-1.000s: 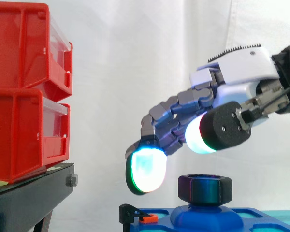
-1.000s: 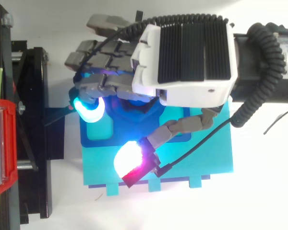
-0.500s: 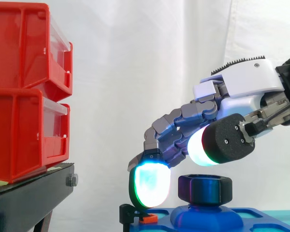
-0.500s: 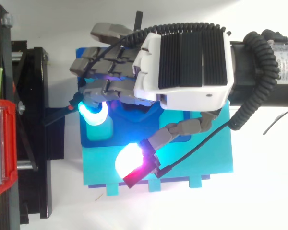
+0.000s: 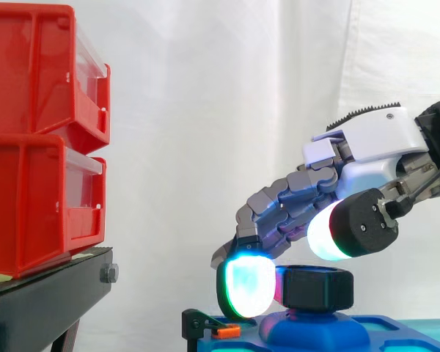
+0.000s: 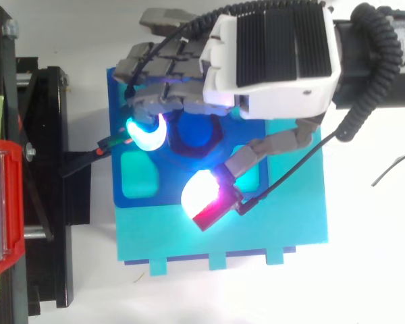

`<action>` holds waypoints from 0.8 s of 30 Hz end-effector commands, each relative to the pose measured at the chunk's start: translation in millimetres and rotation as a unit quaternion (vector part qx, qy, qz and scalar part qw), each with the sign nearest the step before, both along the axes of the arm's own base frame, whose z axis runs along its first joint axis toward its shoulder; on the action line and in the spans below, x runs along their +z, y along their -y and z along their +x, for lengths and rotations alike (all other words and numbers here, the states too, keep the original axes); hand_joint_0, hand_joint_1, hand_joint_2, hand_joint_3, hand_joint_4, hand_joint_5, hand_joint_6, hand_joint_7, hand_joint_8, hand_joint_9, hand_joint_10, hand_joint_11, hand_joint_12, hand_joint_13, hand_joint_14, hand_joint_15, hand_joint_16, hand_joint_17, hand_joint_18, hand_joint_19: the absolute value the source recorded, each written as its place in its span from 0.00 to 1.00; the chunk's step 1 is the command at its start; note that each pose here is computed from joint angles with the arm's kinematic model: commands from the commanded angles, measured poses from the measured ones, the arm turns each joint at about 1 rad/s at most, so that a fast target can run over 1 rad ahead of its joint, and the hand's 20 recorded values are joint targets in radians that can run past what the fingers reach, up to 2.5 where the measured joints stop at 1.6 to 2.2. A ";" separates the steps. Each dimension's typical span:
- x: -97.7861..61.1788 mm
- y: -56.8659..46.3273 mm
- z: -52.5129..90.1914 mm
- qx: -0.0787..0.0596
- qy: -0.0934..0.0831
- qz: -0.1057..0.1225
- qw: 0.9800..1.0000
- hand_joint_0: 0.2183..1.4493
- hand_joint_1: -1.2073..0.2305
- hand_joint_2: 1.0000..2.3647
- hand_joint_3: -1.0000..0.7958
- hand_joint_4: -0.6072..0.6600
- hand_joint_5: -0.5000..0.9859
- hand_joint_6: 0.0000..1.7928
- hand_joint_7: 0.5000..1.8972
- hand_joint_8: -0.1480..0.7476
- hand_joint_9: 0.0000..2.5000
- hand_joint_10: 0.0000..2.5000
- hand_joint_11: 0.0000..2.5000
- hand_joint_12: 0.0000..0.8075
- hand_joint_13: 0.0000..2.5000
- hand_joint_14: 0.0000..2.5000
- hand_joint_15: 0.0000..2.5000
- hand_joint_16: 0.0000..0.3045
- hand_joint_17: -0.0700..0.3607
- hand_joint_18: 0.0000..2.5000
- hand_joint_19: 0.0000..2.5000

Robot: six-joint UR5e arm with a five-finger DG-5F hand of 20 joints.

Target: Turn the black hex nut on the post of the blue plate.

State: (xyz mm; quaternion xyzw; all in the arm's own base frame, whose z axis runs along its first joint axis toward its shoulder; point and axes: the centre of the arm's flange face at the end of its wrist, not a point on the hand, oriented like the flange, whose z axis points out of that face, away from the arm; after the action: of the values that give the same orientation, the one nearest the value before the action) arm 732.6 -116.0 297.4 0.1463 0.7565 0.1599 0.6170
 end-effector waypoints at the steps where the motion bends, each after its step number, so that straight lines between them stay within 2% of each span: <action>1: 0.1 10.8 -2.6 0.002 -0.001 0.001 1.000 0.17 0.54 0.00 0.28 0.66 0.20 0.28 0.34 0.46 0.10 0.00 0.00 0.49 0.07 0.00 0.00 0.22 0.51 0.03 0.06; 6: -0.7 22.7 -4.8 0.006 0.001 -0.002 1.000 0.17 0.54 0.00 0.28 0.65 0.20 0.28 0.34 0.46 0.10 0.00 0.00 0.49 0.07 0.00 0.00 0.22 0.51 0.02 0.06; 8: -0.4 31.2 -6.6 0.007 0.002 -0.003 1.000 0.17 0.54 0.00 0.28 0.65 0.20 0.28 0.34 0.46 0.10 0.00 0.00 0.49 0.07 0.00 0.00 0.22 0.51 0.02 0.06; 9: -0.4 31.2 -6.6 0.007 0.002 -0.003 1.000 0.17 0.54 0.00 0.28 0.65 0.20 0.28 0.34 0.46 0.10 0.00 0.00 0.49 0.07 0.00 0.00 0.22 0.51 0.02 0.05; 16: 3.2 54.1 -10.5 0.014 0.015 -0.005 1.000 0.17 0.54 0.00 0.28 0.65 0.20 0.28 0.34 0.46 0.10 0.00 0.00 0.49 0.07 0.00 0.01 0.22 0.51 0.02 0.05; 22: 5.3 64.5 -10.8 0.015 0.028 -0.004 1.000 0.17 0.52 0.00 0.28 0.66 0.20 0.28 0.33 0.46 0.11 0.00 0.00 0.49 0.08 0.00 0.00 0.22 0.52 0.04 0.04; 24: 6.3 62.5 -9.6 0.016 0.030 -0.004 0.999 0.17 0.52 0.00 0.28 0.66 0.20 0.28 0.33 0.46 0.11 0.00 0.00 0.49 0.08 0.00 0.00 0.22 0.52 0.04 0.04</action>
State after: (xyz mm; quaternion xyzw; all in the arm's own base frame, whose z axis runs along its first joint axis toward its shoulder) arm 722.0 -177.5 302.0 0.1280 0.7442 0.1698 0.6332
